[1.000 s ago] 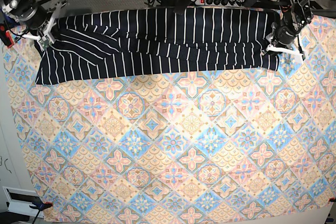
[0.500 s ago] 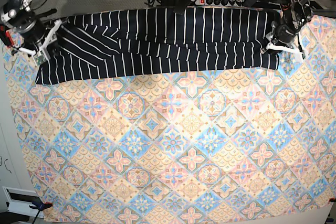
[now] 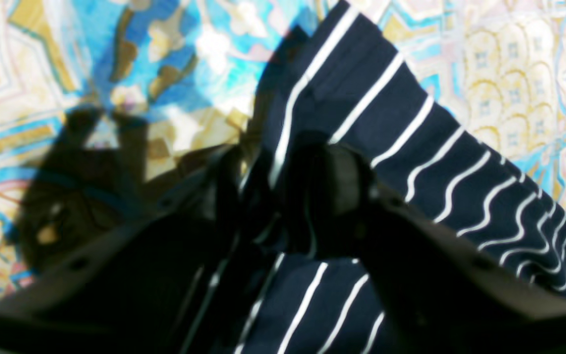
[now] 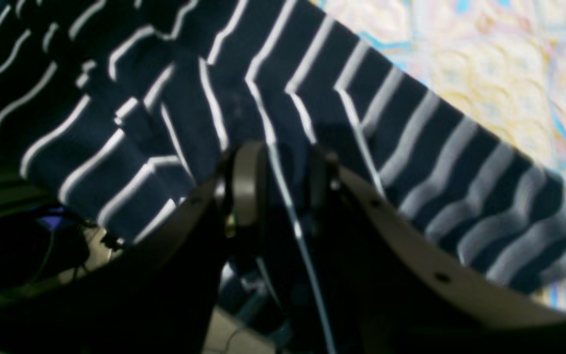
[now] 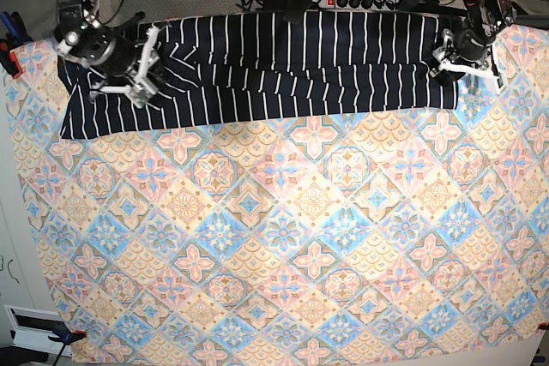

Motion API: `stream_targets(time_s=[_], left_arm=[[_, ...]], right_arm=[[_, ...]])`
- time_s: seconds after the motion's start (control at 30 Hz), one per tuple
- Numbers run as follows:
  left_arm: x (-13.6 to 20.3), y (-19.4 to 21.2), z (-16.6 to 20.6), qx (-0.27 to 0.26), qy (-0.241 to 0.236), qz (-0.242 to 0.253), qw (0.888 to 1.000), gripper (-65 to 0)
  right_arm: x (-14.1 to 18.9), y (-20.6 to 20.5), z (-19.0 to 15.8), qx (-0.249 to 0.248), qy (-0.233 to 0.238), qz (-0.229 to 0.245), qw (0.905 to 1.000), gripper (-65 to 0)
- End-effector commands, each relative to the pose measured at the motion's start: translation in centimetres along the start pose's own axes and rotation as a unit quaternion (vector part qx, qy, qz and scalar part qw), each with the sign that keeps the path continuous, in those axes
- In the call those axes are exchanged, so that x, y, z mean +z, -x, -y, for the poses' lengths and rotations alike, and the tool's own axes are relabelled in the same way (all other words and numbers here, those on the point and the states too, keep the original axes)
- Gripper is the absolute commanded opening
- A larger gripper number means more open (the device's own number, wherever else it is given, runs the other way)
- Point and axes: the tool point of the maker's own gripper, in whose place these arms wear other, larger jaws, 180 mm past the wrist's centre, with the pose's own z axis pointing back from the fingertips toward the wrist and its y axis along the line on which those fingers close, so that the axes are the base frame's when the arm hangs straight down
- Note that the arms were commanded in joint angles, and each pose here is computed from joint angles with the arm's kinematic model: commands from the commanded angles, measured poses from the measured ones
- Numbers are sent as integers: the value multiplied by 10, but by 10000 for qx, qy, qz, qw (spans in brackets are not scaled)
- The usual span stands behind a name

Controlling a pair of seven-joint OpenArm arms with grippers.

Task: Fold the T-shirt properly
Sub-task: 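Regrasp the folded strip's end with the right gripper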

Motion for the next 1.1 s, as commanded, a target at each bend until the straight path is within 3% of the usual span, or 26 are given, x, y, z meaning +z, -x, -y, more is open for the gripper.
stream_targets(time_s=[0.0, 0.17, 0.23, 0.67, 0.77, 0.97, 1.07], left_arm=[[5, 18, -28, -145, -507, -429, 9977, -314], [6, 19, -22, -353, -311, -471, 9978, -164], [7, 26, -22, -405, -273, -674, 9965, -134], [10, 38, -19, -699, -230, -1038, 9919, -131], [6, 48, -7, -816, -82, -1174, 9897, -174], [0, 64, 15, -1032, 173, -1373, 9850, -373], [-3, 63, 23, -1057, 254, -1351, 9849, -424]], right_arm=[[-2, -2, -1, 34, -86, 53, 9999, -497], [-23, 20, -7, -150, -342, -268, 9989, -497], [-27, 27, -5, -234, -358, -339, 9985, -497], [-29, 25, 0, -251, -329, -324, 9986, -497], [-29, 25, 0, -247, -327, -319, 9987, -497], [-29, 24, 0, -238, -323, -307, 9987, -497], [-29, 24, 0, -238, -323, -307, 9987, -497]])
